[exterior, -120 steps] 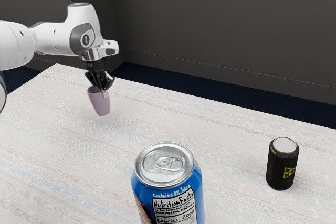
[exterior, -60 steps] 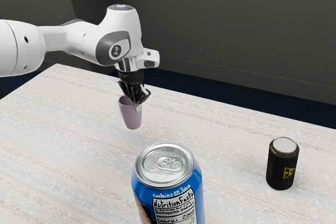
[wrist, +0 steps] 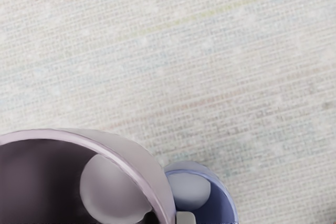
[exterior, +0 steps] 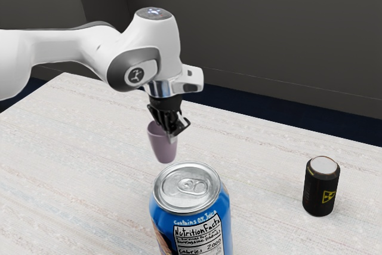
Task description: Place the left cup onto the right cup
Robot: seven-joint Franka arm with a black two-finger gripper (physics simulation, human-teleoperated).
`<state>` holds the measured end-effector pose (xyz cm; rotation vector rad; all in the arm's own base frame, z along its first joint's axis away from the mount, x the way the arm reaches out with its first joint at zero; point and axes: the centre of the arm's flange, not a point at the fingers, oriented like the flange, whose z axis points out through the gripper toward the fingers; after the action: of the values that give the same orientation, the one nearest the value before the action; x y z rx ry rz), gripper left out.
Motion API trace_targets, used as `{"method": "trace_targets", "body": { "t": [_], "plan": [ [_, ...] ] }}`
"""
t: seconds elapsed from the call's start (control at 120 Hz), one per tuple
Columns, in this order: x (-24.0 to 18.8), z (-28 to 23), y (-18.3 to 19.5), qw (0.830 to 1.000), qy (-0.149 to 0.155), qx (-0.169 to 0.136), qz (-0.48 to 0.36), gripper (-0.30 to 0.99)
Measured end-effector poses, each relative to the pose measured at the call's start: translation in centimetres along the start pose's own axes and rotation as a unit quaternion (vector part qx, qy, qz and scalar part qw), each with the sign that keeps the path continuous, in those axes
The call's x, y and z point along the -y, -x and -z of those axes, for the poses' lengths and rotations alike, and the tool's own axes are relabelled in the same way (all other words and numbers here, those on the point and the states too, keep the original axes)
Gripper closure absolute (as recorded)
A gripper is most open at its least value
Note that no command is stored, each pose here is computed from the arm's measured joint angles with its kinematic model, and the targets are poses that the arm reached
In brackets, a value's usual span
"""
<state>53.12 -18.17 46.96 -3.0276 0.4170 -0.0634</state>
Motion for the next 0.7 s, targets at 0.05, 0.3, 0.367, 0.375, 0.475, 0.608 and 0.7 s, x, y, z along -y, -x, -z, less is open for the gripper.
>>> {"method": "trace_targets", "body": {
  "t": [0.05, 0.3, 0.367, 0.375, 0.475, 0.608, 0.7],
  "plan": [
    [-0.8, 0.2, 0.5, 1.0, -0.001, -0.001, 0.004, 0.79],
    [-3.7, 0.0, 2.8, 0.999, 0.003, 0.005, 0.038, 0.79],
    [-3.6, 0.0, 3.1, 0.999, 0.005, 0.006, 0.053, 0.79],
    [-3.6, 0.0, 3.1, 0.998, 0.005, 0.006, 0.055, 0.79],
    [-3.8, -0.2, 3.3, 0.997, 0.008, 0.007, 0.071, 0.79],
    [-3.9, -0.7, 3.5, 0.996, 0.011, 0.01, 0.087, 0.78],
    [-4.0, -0.9, 3.4, 0.995, 0.013, 0.01, 0.096, 0.78]
  ]
}}
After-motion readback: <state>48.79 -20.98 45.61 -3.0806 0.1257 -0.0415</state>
